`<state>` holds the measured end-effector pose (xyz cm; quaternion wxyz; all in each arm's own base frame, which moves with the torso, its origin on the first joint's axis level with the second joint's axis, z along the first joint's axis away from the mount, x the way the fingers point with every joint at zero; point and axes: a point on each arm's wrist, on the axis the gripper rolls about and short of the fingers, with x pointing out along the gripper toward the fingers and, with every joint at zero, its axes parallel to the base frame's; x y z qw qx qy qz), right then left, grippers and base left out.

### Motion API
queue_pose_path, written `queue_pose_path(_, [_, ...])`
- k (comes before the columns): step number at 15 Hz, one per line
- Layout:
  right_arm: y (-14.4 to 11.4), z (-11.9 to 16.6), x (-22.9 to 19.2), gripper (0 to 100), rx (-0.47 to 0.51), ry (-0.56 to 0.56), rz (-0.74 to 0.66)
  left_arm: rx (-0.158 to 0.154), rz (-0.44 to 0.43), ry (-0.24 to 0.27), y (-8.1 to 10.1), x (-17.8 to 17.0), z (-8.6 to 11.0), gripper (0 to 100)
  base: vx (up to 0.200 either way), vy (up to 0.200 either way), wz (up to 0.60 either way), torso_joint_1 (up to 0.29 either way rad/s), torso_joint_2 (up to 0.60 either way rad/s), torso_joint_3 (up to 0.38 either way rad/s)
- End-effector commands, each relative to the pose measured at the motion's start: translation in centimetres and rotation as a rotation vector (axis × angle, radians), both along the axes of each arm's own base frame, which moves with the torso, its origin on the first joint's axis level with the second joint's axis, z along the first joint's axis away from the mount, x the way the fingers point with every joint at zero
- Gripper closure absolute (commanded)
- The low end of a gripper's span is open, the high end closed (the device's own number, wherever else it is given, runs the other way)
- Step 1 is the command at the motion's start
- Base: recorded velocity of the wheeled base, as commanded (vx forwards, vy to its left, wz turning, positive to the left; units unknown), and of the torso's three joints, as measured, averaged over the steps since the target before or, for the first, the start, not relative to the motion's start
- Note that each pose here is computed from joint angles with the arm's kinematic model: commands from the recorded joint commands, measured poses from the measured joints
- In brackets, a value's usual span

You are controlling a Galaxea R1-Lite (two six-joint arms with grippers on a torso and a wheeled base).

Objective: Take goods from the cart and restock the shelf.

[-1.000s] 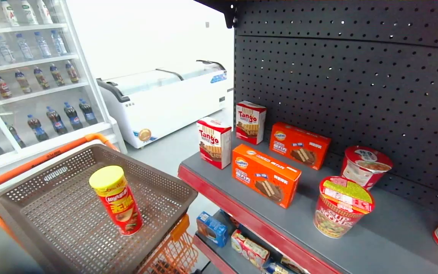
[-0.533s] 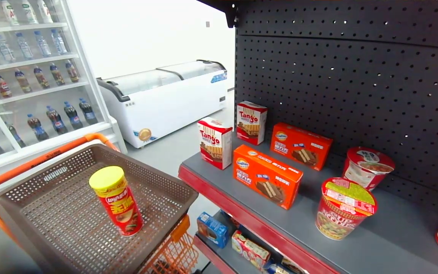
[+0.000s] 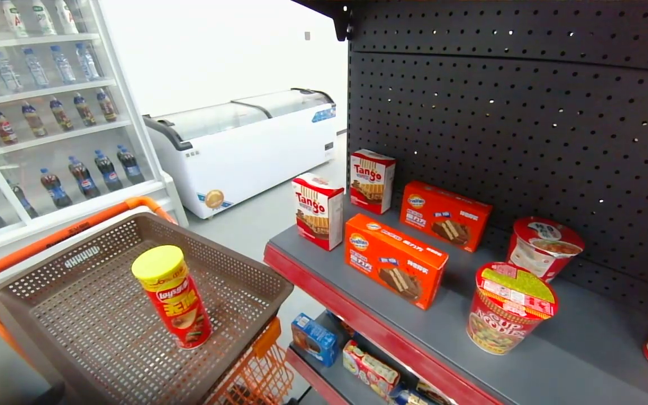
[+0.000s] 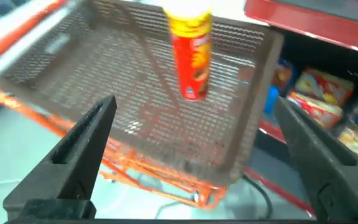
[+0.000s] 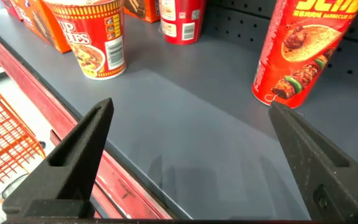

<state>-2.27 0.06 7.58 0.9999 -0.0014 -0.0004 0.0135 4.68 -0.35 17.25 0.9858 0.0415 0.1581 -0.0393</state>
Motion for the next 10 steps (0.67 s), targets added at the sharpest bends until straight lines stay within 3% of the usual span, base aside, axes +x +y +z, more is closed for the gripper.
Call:
queue_pose_path(1, [0.0, 0.0, 0.0, 0, 0.0, -0.001, 0.001, -0.014, -0.051, 0.171, -1.0, 5.4, -0.5, 0, 0.0, 0.0, 0.0, 0.0, 0.0, 0.0])
queue_pose_path(2, [0.0, 0.0, 0.0, 0, 0.0, -0.001, 0.001, -0.041, -0.069, 0.213, -1.2, 6.8, -1.0, 0, 0.0, 0.0, 0.0, 0.0, 0.0, 0.0])
queue_pose_path(4, [0.0, 0.0, 0.0, 0, 0.0, -0.001, 0.001, -0.05, -0.053, 0.247, -1.0, 9.9, -1.7, 0, 0.0, 0.0, 0.0, 0.0, 0.0, 0.0])
queue_pose_path(6, [0.0, 0.0, 0.0, 0, 0.0, -0.001, 0.001, -0.033, -0.008, 0.273, -0.4, 13.0, -2.4, 0, 0.0, 0.0, 0.0, 0.0, 0.0, 0.0])
queue_pose_path(8, [0.0, 0.0, 0.0, 0, 0.0, -0.001, 0.001, 0.016, 0.05, 0.283, 0.6, 15.1, -3.3, 0, 0.0, 0.0, 0.0, 0.0, 0.0, 0.0])
queue_pose_path(9, [0.0, 0.0, 0.0, 0, 0.0, -0.001, 0.001, 0.059, 0.058, 0.292, 0.8, 16.0, -3.8, 0, 0.0, 0.0, 0.0, 0.0, 0.0, 0.0])
queue_pose_path(10, [0.0, 0.0, 0.0, 0, 0.0, -0.001, 0.001, 0.062, 0.055, 0.292, 0.8, 16.4, -4.0, 0, 0.0, 0.0, 0.0, 0.0, 0.0, 0.0])
